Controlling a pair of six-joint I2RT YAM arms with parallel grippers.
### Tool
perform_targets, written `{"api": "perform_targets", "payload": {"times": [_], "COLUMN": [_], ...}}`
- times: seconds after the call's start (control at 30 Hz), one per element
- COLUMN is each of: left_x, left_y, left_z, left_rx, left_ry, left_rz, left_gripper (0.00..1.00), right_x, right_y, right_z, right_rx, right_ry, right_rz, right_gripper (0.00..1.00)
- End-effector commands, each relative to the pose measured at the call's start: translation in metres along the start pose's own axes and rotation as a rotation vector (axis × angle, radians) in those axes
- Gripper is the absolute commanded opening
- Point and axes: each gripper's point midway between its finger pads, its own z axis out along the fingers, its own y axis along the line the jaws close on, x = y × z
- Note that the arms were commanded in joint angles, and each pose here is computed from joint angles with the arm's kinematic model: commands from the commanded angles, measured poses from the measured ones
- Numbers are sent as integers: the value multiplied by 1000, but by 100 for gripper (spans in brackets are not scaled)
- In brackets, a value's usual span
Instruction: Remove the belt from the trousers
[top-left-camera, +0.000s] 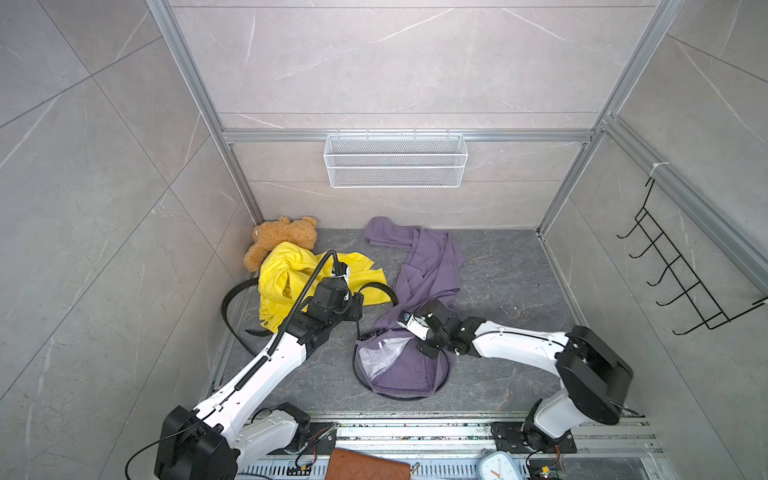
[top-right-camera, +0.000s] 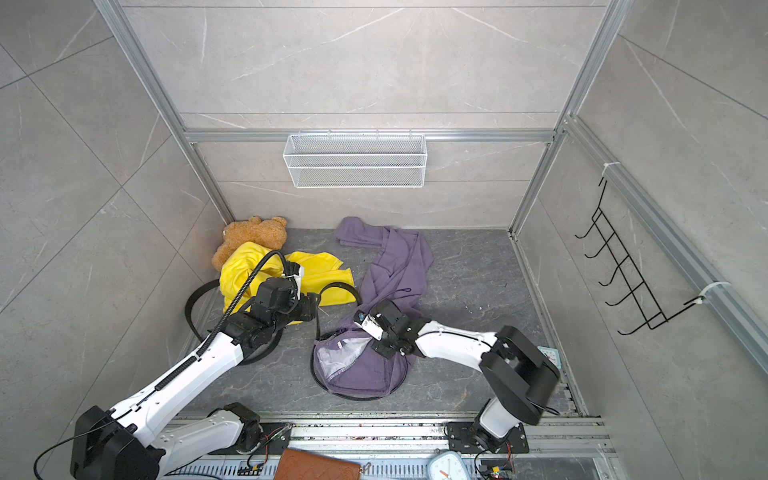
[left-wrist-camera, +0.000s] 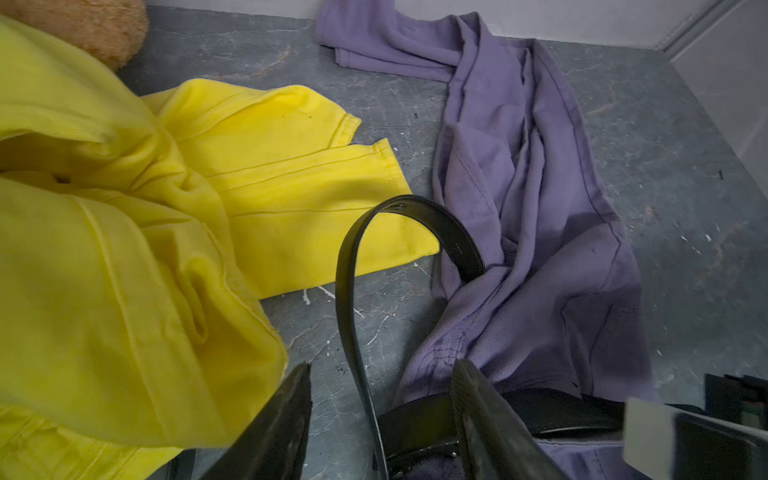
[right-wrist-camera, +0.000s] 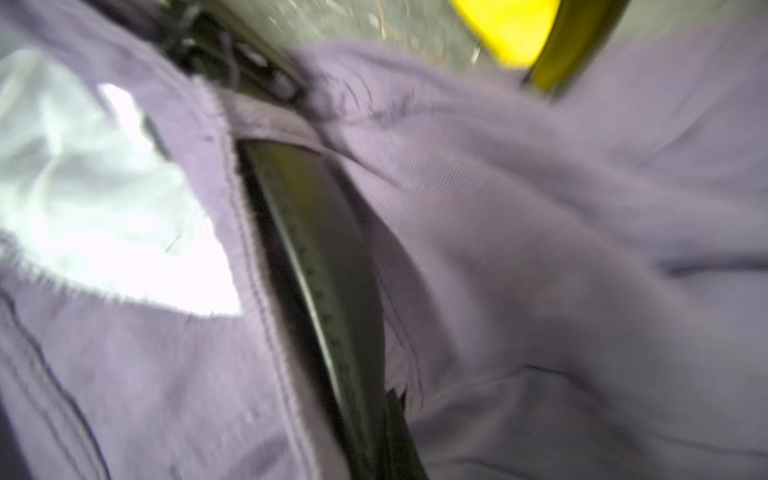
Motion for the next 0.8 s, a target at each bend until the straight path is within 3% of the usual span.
{"api": "perform_targets", "payload": {"times": [0.0, 0.27, 0.37, 0.47, 0.77], "left_x": [-38, -67, -76, -63, -20], "left_y": [-41, -95, -114, -131, -116], "left_z": [-14, -48, -66, -66, -55], "left_rx": [203, 472, 527, 582, 494], "left_ry": [-80, -126, -170, -115, -90], "left_rz": [78, 225, 266, 281, 177], "left_gripper": [60, 67, 72, 72, 67], "right_x": [-68, -107, -116, -127, -127], "right_y": [-44, -68, -70, -79, -115], "right_z": [-51, -105, -111, -120, -143], "right_rx": [244, 397, 402, 438, 477], "right_ry": [-282, -378, -395, -433, -472], "right_rz": [-118, -282, -269, -229, -28], "right_gripper": [0, 0, 0, 0, 0]}}
